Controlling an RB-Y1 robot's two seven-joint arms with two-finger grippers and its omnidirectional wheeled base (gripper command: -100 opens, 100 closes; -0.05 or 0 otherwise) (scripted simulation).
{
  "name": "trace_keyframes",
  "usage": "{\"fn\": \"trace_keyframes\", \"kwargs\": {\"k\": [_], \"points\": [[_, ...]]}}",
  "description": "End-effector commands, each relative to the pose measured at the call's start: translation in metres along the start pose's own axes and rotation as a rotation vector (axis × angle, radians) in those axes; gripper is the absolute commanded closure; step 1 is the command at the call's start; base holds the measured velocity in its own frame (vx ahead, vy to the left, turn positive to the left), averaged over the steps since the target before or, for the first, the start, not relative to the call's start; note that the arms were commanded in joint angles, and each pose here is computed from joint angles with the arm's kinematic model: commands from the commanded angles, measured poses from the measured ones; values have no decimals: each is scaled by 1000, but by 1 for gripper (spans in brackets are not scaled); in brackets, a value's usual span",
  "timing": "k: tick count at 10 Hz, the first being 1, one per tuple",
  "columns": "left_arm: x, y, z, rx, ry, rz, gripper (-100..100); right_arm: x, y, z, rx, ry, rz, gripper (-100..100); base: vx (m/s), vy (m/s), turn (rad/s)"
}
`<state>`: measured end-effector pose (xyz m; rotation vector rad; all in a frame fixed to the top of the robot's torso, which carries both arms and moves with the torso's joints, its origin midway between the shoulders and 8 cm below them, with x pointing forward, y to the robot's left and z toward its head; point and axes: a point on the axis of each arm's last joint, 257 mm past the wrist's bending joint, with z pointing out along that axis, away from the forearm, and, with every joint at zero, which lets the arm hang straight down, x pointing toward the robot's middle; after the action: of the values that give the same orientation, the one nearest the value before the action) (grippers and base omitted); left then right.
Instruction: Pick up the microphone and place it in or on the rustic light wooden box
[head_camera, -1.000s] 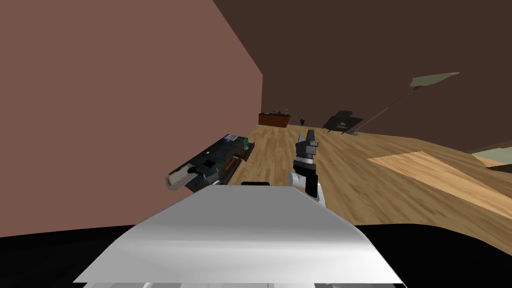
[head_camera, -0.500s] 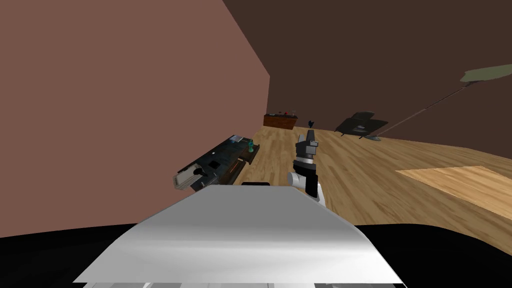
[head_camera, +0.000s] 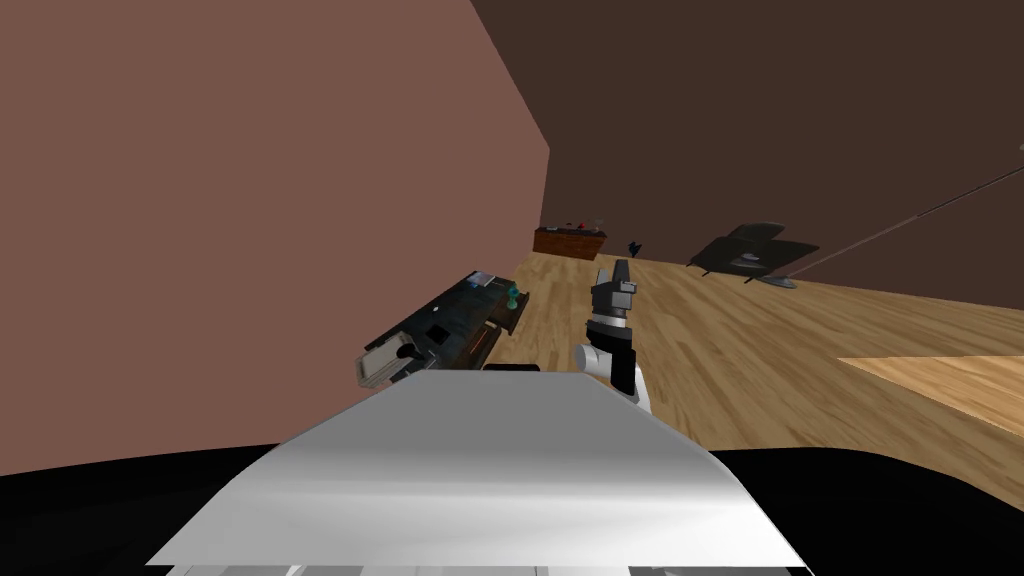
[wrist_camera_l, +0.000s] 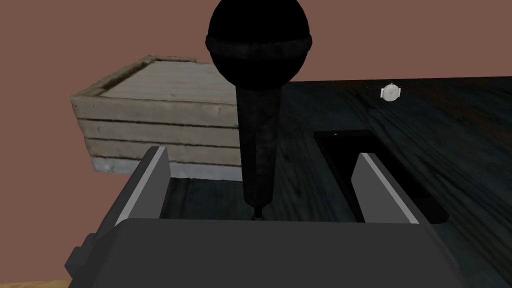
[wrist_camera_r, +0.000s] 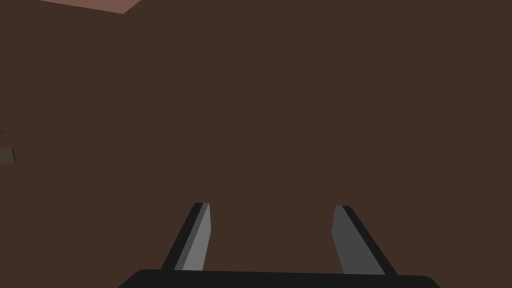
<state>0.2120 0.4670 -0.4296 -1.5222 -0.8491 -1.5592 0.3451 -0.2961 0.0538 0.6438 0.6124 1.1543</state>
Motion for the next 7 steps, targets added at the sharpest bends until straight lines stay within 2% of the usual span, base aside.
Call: {"fn": "trace_keyframes", "kwargs": {"k": [1,2,3,4,5,7], "points": [[1,-1,0,15,2,-18,-100,0,0,0,0,0,0,0,117,277,17],[1,-1,0,10,1,-12,-100,0,0,0,0,0,0,0,44,130,-16],[1,-1,0,11,2,-14,0,0,0,0,0,0,0,0,10,24,-2],[6,15,14,-1,7,-14,-100,0,0,0,0,0,0,0,-28,25,85],[6,15,14,-1,7,-14,-100,0,0,0,0,0,1,0,-35,18,49],[12,31,28,-13,12,-13,-100,0,0,0,0,0,1,0,-35,13,46]]}}
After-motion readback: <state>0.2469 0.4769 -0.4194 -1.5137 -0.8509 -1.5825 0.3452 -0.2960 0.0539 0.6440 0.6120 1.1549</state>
